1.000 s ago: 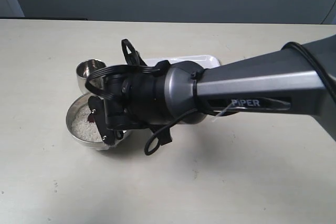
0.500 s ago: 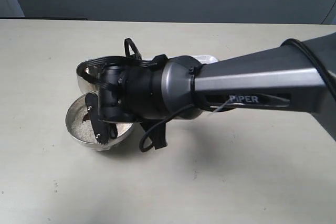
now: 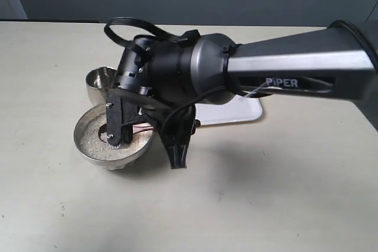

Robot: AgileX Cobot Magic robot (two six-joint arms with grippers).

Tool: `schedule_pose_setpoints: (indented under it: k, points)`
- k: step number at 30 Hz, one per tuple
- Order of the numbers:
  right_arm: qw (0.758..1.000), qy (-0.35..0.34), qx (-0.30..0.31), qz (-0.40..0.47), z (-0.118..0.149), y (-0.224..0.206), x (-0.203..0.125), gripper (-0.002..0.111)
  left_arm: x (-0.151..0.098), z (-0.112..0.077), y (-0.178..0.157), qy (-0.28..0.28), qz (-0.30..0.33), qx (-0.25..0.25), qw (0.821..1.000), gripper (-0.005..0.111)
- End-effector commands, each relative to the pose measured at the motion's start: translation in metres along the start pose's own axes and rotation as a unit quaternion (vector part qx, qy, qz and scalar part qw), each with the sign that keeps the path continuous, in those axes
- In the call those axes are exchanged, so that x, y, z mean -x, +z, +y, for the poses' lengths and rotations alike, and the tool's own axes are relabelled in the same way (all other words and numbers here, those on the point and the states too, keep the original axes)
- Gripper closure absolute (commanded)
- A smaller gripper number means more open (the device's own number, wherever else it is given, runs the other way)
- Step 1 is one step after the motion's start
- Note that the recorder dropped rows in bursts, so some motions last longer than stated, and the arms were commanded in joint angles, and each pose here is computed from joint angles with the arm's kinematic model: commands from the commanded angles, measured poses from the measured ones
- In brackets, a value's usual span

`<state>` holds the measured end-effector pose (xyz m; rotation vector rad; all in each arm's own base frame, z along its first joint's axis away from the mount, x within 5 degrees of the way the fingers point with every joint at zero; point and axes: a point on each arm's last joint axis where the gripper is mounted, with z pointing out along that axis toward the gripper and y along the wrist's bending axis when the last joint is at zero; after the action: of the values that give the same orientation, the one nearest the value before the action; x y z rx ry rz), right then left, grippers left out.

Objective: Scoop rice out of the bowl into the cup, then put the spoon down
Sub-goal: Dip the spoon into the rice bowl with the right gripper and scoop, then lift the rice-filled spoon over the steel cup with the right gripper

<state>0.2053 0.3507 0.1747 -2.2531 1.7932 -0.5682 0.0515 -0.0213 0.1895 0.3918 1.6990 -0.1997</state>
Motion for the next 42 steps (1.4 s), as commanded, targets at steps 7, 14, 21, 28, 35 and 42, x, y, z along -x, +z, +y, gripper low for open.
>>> schedule_pose_setpoints:
  k: [7,14,21,28,35,42]
  points:
    - [0.999,0.026,-0.007,-0.034,-0.019,-0.018,-0.017,0.109,0.002,0.000,-0.001,-0.001,-0.011,0.000,1.000,0.106]
    - [0.997,0.056,-0.006,-0.059,-0.040,-0.020,-0.024,0.109,0.002,0.000,-0.001,-0.001,-0.011,0.000,1.000,0.106]
    - [0.992,0.056,-0.048,-0.100,-0.063,-0.027,-0.025,0.109,0.002,0.000,-0.001,-0.001,-0.011,0.000,1.000,0.106]
    - [0.993,0.051,-0.057,-0.087,-0.074,-0.002,-0.026,0.109,0.002,0.000,-0.001,-0.001,-0.011,0.000,1.000,0.106]
    - [0.991,0.067,-0.056,-0.103,-0.086,0.011,-0.013,0.109,0.002,0.000,-0.001,-0.001,-0.011,0.000,1.000,0.106]
    - [0.989,0.058,-0.070,-0.113,-0.093,0.021,-0.002,0.109,0.002,0.000,-0.001,-0.001,-0.011,0.000,1.000,0.106]
